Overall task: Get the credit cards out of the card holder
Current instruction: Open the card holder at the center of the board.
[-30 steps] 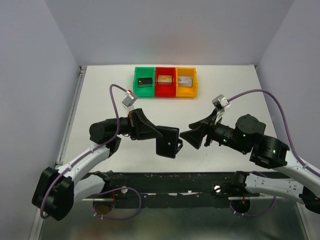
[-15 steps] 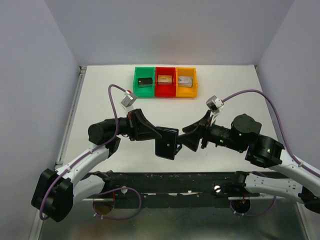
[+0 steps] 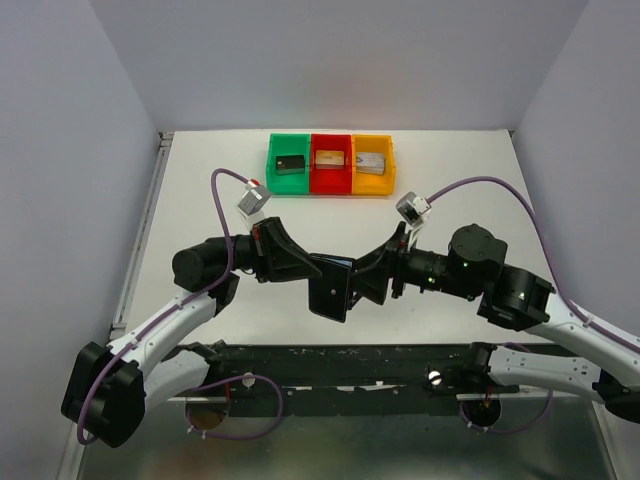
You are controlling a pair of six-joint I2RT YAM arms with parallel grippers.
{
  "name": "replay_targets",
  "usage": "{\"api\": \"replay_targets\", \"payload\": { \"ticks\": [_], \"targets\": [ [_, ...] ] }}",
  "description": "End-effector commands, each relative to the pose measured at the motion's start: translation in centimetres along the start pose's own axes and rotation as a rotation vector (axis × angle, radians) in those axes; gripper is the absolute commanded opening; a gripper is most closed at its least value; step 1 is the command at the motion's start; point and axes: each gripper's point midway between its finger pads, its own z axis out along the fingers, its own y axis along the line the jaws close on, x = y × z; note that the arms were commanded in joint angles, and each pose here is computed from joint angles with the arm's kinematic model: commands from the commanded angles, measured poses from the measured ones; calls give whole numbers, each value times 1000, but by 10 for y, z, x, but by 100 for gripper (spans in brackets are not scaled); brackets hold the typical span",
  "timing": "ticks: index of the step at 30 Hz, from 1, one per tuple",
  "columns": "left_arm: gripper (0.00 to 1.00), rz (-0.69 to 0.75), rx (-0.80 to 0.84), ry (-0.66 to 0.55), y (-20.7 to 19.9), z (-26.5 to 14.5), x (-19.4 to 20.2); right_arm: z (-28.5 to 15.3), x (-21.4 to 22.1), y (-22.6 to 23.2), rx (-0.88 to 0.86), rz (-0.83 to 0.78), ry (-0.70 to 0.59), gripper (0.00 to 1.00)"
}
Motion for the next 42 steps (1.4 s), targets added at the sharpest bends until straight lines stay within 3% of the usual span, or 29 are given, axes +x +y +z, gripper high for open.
{"api": "replay_targets", "payload": {
  "ticks": [1,10,15,19,22,23,24,28,31,37,40,42],
  "targets": [
    [0,310,169,-36,-52,1,-8,10,15,4,-45,23,54,67],
    [0,334,171,-87,-53,1,-14,27,21,9,-77,71,80,63],
    [1,330,164,-87,-50,0,-11,30,23,7,-72,79,86,50],
    [11,333,162,-82,-49,-1,-9,26,19,6,-62,71,70,35],
    [25,326,144,-77,-44,-2,-9,19,19,3,-42,59,71,25],
    [35,322,133,-79,-41,-3,-10,17,19,2,-35,52,71,22],
    [52,318,115,-83,-37,-4,-11,13,18,0,-21,46,72,19],
    [68,260,-58,-197,3,-20,-24,1,17,-9,37,20,74,0],
    [99,209,-242,-285,41,-39,-35,-7,16,-20,109,-1,77,0],
    [99,126,-640,-292,90,-65,-46,-23,25,-76,449,-26,169,0],
    [99,80,-705,-352,104,-77,-45,-22,27,-92,555,-30,192,0],
    [99,21,-655,-414,110,-78,-39,-19,31,-100,604,-23,222,0]
  ]
}}
